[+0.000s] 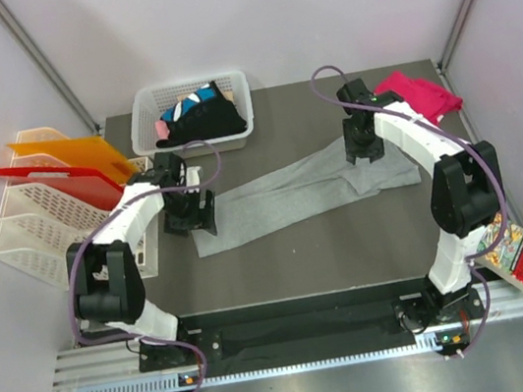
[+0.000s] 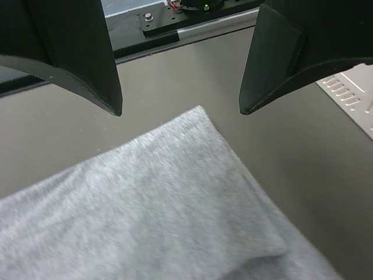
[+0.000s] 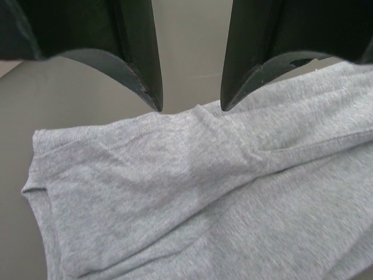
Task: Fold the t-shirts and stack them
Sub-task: Grab the bottom of the folded rectangular tshirt with left arm, then fold the folded rectangular tshirt in 1/3 of the way
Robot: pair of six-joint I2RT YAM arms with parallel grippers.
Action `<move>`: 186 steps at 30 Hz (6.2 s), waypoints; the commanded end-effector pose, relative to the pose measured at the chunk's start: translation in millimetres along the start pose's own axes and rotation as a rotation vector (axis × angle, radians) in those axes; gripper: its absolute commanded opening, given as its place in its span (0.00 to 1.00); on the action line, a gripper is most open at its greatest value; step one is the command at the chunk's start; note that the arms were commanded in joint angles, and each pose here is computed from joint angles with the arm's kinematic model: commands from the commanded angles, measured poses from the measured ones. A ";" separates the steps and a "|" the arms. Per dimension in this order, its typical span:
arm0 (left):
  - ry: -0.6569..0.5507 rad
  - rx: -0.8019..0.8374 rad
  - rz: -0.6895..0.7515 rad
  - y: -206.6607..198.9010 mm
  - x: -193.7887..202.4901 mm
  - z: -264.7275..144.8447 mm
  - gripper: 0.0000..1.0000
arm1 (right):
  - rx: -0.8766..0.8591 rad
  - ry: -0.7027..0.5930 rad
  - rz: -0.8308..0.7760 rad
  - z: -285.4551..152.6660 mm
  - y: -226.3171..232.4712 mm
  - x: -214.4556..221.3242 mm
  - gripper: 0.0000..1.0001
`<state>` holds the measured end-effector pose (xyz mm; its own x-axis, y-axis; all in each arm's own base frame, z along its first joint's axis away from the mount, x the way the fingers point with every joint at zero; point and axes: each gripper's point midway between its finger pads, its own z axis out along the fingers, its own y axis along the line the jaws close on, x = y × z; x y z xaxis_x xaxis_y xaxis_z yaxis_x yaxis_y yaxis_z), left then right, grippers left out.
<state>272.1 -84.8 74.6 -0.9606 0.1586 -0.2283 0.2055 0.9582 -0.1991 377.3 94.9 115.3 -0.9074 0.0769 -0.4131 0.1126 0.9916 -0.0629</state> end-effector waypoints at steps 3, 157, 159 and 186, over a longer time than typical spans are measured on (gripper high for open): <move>-0.015 -0.060 -0.100 19.1 -12.9 15.9 0.90 | -0.019 -0.063 -0.007 -21.5 0.6 -4.0 0.45; -0.181 0.055 0.362 -206.1 -167.9 20.0 0.00 | -0.085 -0.043 0.023 -60.2 -7.7 34.6 0.41; -0.167 0.059 0.368 -211.0 -163.1 24.7 0.00 | -0.083 -0.039 0.024 -60.2 -8.4 36.4 0.41; -0.401 0.013 0.013 -37.7 -208.5 -99.6 0.99 | -0.197 -0.021 0.018 -50.2 37.3 28.9 0.43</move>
<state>428.4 -219.4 156.9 -0.8439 0.2628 -0.4677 0.3747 0.9126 -0.1635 310.6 106.4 135.3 -0.9201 0.0885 -0.3816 0.0798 0.9961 0.0385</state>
